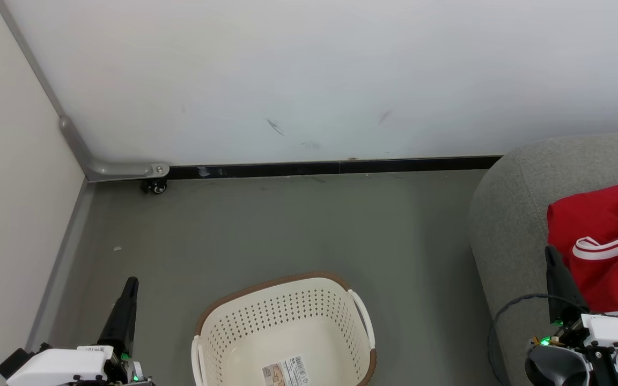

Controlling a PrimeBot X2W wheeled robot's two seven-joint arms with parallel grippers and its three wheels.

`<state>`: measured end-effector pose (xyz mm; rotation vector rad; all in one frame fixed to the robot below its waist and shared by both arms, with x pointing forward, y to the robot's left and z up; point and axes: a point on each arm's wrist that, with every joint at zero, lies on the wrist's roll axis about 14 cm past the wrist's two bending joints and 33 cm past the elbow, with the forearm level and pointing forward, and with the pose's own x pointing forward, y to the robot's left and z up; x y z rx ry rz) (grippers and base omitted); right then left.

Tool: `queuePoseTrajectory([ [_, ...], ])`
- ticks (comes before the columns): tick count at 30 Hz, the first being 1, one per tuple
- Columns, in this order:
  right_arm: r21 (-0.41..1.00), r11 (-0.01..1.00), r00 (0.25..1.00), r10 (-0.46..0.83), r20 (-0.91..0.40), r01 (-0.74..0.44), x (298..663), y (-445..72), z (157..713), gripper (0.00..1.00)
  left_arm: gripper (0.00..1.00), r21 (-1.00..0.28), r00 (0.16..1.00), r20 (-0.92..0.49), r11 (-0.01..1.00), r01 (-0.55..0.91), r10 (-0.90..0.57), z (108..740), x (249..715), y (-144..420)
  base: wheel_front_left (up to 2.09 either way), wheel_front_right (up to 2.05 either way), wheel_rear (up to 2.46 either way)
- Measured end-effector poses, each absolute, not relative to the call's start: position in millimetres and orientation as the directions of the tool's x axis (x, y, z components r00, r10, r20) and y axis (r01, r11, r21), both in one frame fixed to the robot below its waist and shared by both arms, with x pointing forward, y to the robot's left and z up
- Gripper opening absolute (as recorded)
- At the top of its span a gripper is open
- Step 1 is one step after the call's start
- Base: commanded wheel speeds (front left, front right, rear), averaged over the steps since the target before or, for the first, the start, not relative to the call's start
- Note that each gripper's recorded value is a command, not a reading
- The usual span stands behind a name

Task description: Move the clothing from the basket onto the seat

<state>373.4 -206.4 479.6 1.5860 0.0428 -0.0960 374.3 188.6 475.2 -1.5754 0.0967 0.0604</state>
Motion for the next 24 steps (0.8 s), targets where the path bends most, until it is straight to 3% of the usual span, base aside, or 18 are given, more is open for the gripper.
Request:
queuePoseTrajectory([
  [24,0.996,-0.023,0.995,-0.034,-0.088,0.088,373.3,-206.0,479.5,0.0,0.0,-0.996,0.995,-0.093,-0.006,-0.093,-0.026,477.5,376.2,188.1,0.0,0.0,0.0],
])
